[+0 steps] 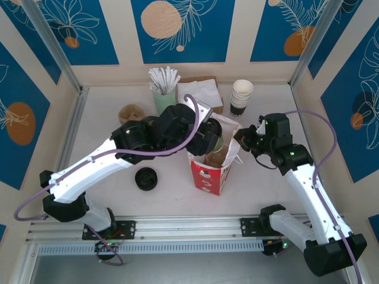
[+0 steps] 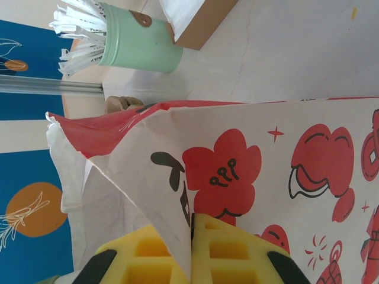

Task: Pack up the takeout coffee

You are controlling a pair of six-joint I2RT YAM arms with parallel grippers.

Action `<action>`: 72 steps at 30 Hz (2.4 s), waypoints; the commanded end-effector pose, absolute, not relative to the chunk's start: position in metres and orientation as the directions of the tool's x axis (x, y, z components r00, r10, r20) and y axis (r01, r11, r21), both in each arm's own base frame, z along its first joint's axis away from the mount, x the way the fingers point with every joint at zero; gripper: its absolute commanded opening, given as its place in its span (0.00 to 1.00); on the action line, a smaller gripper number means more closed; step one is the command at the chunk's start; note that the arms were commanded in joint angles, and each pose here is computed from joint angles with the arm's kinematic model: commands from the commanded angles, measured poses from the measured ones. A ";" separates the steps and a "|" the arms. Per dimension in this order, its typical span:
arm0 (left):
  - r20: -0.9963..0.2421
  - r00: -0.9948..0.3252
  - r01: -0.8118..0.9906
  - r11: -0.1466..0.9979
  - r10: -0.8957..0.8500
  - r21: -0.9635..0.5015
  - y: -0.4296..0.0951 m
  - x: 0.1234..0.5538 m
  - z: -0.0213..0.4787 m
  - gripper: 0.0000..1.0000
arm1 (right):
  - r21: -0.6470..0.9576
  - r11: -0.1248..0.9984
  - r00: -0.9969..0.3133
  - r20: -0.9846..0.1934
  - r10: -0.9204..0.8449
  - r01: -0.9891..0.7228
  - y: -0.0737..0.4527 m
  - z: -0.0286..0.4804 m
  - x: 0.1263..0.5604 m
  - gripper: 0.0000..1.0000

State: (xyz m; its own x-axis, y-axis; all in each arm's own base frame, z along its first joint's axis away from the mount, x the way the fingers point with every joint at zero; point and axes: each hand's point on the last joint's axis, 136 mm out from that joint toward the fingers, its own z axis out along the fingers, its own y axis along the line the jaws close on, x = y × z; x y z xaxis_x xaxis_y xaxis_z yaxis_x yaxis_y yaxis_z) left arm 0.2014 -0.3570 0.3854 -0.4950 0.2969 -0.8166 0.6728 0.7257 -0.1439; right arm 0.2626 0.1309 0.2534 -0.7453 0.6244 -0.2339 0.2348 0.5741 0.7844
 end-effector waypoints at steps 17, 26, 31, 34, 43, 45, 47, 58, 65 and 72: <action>-0.799 -0.541 0.583 0.801 0.262 -0.133 -0.378 0.229 0.323 0.69 | 0.801 0.554 -0.726 -0.238 0.645 0.229 0.129 0.258 0.256 0.03; -0.773 -0.562 0.574 0.812 0.293 -0.110 -0.393 0.236 0.290 0.69 | 0.803 0.545 -0.735 -0.214 0.644 0.243 0.131 0.248 0.254 0.00; -0.765 -0.568 0.561 0.823 0.303 -0.091 -0.394 0.240 0.272 0.69 | 0.809 0.530 -0.739 -0.190 0.647 0.256 0.132 0.243 0.253 0.00; -0.760 -0.569 0.557 0.827 0.314 -0.076 -0.395 0.241 0.263 0.69 | 0.802 0.534 -0.743 -0.181 0.644 0.267 0.131 0.237 0.252 0.03; -0.743 -0.553 0.587 0.809 0.377 -0.027 -0.406 0.247 0.244 0.69 | 0.760 0.574 -0.774 -0.152 0.614 0.306 0.118 0.231 0.232 0.36; -0.740 -0.550 0.597 0.802 0.388 -0.023 -0.409 0.247 0.242 0.69 | 0.745 0.587 -0.779 -0.150 0.608 0.315 0.111 0.233 0.227 0.41; -0.738 -0.549 0.604 0.797 0.393 -0.025 -0.412 0.247 0.241 0.69 | 0.740 0.590 -0.782 -0.141 0.607 0.323 0.106 0.237 0.223 0.44; -0.746 -0.506 0.650 0.760 0.433 0.000 -0.423 0.250 0.254 0.69 | 0.721 0.601 -0.806 -0.099 0.583 0.346 0.096 0.255 0.231 0.50; -0.751 -0.491 0.685 0.728 0.442 -0.021 -0.424 0.244 0.269 0.69 | 0.698 0.587 -0.820 0.001 0.572 0.411 0.095 0.250 0.232 0.49; -0.736 -0.482 0.715 0.699 0.476 -0.017 -0.419 0.236 0.263 0.70 | 0.696 0.534 -0.816 0.131 0.562 0.479 0.100 0.251 0.228 0.45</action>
